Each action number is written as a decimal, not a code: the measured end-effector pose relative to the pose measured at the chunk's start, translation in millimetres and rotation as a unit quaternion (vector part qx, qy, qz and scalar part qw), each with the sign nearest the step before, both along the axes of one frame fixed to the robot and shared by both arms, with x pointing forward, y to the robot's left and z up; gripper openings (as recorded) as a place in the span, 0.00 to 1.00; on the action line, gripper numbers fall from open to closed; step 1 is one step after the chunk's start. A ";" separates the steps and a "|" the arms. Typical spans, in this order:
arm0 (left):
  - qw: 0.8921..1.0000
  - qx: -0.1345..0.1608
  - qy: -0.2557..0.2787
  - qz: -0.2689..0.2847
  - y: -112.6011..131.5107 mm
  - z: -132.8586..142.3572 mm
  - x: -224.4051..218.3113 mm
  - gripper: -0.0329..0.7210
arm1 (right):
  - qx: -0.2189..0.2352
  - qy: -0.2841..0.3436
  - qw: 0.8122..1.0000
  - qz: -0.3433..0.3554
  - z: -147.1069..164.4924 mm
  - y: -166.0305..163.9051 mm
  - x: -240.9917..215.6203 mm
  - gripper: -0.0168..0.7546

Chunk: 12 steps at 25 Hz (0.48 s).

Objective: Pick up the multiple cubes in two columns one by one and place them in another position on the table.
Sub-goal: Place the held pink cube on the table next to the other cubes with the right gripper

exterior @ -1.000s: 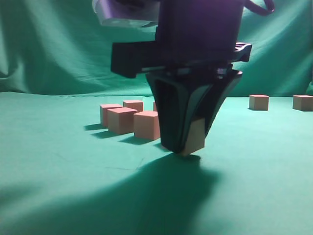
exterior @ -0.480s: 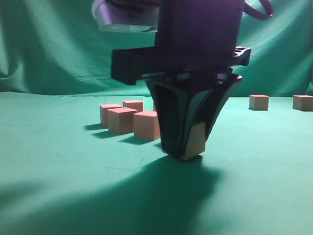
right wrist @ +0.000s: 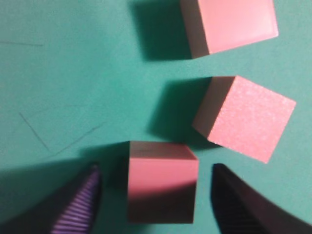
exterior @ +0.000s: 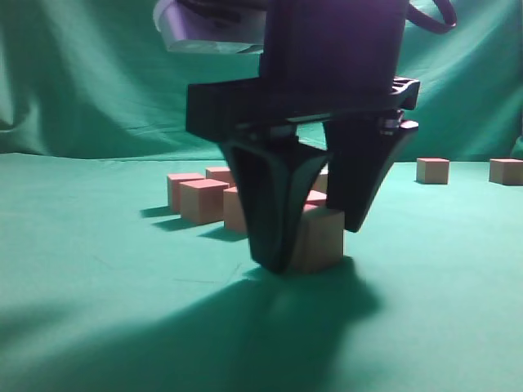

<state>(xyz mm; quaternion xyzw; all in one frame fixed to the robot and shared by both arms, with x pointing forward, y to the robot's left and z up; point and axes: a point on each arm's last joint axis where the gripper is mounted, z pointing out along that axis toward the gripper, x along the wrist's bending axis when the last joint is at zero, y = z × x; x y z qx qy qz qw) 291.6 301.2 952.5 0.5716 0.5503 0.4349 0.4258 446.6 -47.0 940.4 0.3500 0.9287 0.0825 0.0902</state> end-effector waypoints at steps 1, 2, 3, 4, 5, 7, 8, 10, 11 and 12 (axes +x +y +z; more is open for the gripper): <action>1.000 0.000 0.000 0.000 0.0 0.0 0.0 0.04 | 0.000 0.000 1.000 0.000 0.0 0.0 0.0 0.75; 1.000 0.000 0.000 0.000 0.0 0.0 0.0 0.04 | 0.001 0.001 1.000 -0.001 0.0 0.1 -0.2 0.80; 1.000 0.000 0.000 0.000 0.0 0.0 0.0 0.04 | 0.000 0.003 1.000 -0.002 -0.1 -0.1 -0.5 0.85; 1.000 0.000 0.000 0.000 0.0 0.0 0.0 0.04 | -0.001 0.005 1.000 -0.004 0.6 -0.6 -1.0 0.84; 1.000 0.000 0.000 0.000 0.0 0.0 0.0 0.04 | 0.001 0.004 1.000 -0.005 3.8 -1.4 -1.7 0.84; 1.000 0.000 0.000 0.000 0.0 0.0 0.0 0.04 | 0.008 -0.002 1.000 -0.008 16.6 -4.8 -4.1 0.84; 1.000 0.000 0.000 0.000 0.0 0.0 0.0 0.04 | 0.018 -0.010 1.000 -0.008 27.5 -7.2 -5.8 0.84; 1.000 0.000 0.000 0.000 0.0 0.0 0.0 0.04 | 0.034 -0.028 0.999 -0.012 52.0 -13.3 -9.3 0.84; 1.000 0.000 0.000 0.000 0.0 0.0 0.0 0.04 | 0.039 -0.041 0.998 -0.015 66.0 -17.9 -11.0 0.89; 1.000 0.000 0.000 0.000 0.0 0.0 0.0 0.04 | 0.044 -0.058 0.997 -0.021 80.9 -22.6 -12.0 0.87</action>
